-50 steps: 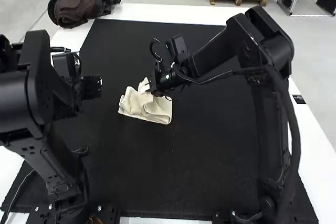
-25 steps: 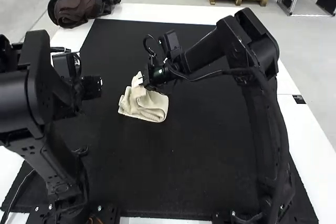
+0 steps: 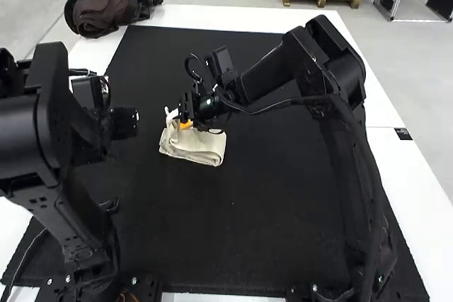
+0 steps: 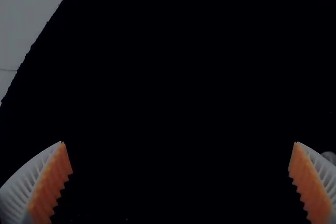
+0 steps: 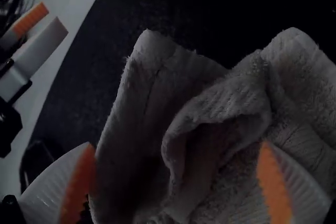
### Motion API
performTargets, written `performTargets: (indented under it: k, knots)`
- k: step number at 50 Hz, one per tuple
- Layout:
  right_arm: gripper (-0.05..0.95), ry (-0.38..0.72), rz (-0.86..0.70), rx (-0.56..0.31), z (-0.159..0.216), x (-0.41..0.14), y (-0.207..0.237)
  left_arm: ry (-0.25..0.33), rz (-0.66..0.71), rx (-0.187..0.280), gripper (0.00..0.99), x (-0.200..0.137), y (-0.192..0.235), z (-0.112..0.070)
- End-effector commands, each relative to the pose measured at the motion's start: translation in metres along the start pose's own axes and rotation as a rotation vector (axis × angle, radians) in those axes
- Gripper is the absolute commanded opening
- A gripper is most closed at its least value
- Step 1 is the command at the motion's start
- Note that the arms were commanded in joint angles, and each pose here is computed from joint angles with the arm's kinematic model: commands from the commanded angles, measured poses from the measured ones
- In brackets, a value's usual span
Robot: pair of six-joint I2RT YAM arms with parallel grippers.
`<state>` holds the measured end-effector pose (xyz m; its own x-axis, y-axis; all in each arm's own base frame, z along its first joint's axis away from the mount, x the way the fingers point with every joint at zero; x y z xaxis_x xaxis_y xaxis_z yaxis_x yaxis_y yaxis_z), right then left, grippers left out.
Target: Fold the towel.
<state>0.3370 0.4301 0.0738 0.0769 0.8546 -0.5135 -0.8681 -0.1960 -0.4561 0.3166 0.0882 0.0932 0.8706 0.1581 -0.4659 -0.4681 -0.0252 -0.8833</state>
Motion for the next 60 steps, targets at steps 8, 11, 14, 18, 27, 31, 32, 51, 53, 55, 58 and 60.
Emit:
performTargets:
  k: [8,11,14,18,27,31,32,51,53,55,58,60]
  knots:
    - [0.55,-0.067,-0.037,-0.028,0.029,-0.012,-0.022,0.007,-0.032,0.007,0.967,-0.004,-0.006,-0.001]
    - [0.32,-0.072,-0.046,-0.025,0.033,-0.017,-0.026,0.007,-0.035,0.008,0.967,-0.004,-0.007,-0.001]
    - [0.13,-0.077,-0.049,-0.022,0.035,-0.021,-0.027,0.008,-0.035,0.008,0.967,-0.004,-0.007,-0.001]
    - [-0.02,-0.082,-0.064,-0.031,0.040,-0.027,-0.031,0.007,-0.032,0.007,0.967,-0.004,-0.006,-0.001]
    - [-0.02,-0.106,-0.070,-0.032,0.046,-0.038,-0.037,0.007,-0.033,0.008,0.967,-0.004,-0.007,-0.001]
    - [-0.02,-0.117,-0.068,-0.030,0.050,-0.040,-0.037,0.009,-0.032,0.008,0.967,-0.004,-0.006,-0.001]
    - [0.00,-0.119,-0.065,-0.026,0.050,-0.041,-0.037,0.009,-0.033,0.008,0.967,-0.004,-0.007,-0.001]
    - [0.42,-0.151,-0.014,-0.006,0.063,-0.033,-0.024,0.009,-0.033,0.007,0.967,-0.004,-0.007,-0.001]
    - [0.46,-0.153,-0.016,-0.007,0.064,-0.034,-0.025,0.009,-0.030,0.007,0.967,-0.004,-0.006,-0.002]
    - [0.48,-0.155,-0.021,-0.011,0.066,-0.035,-0.028,0.009,-0.027,0.005,0.967,-0.004,-0.005,-0.002]
    - [0.48,-0.153,-0.021,-0.013,0.066,-0.037,-0.028,0.010,-0.026,0.006,0.967,-0.004,-0.003,-0.002]
    - [0.45,-0.146,-0.021,-0.012,0.064,-0.040,-0.029,0.011,-0.024,0.007,0.967,-0.004,-0.003,-0.003]
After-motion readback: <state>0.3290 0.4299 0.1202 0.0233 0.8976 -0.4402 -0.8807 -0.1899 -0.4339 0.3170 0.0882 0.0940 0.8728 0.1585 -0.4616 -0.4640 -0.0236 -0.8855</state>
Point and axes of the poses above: each hand's point on the last joint's axis, 136 mm out from that joint toward the fingers, its own x axis out along the fingers, its own z axis along the line the jaws close on, y = z × x, the point moved 3 cm from there along -x, back along the fingers, and after that the axes turned 6 degrees about x, right-handed, at the moved point
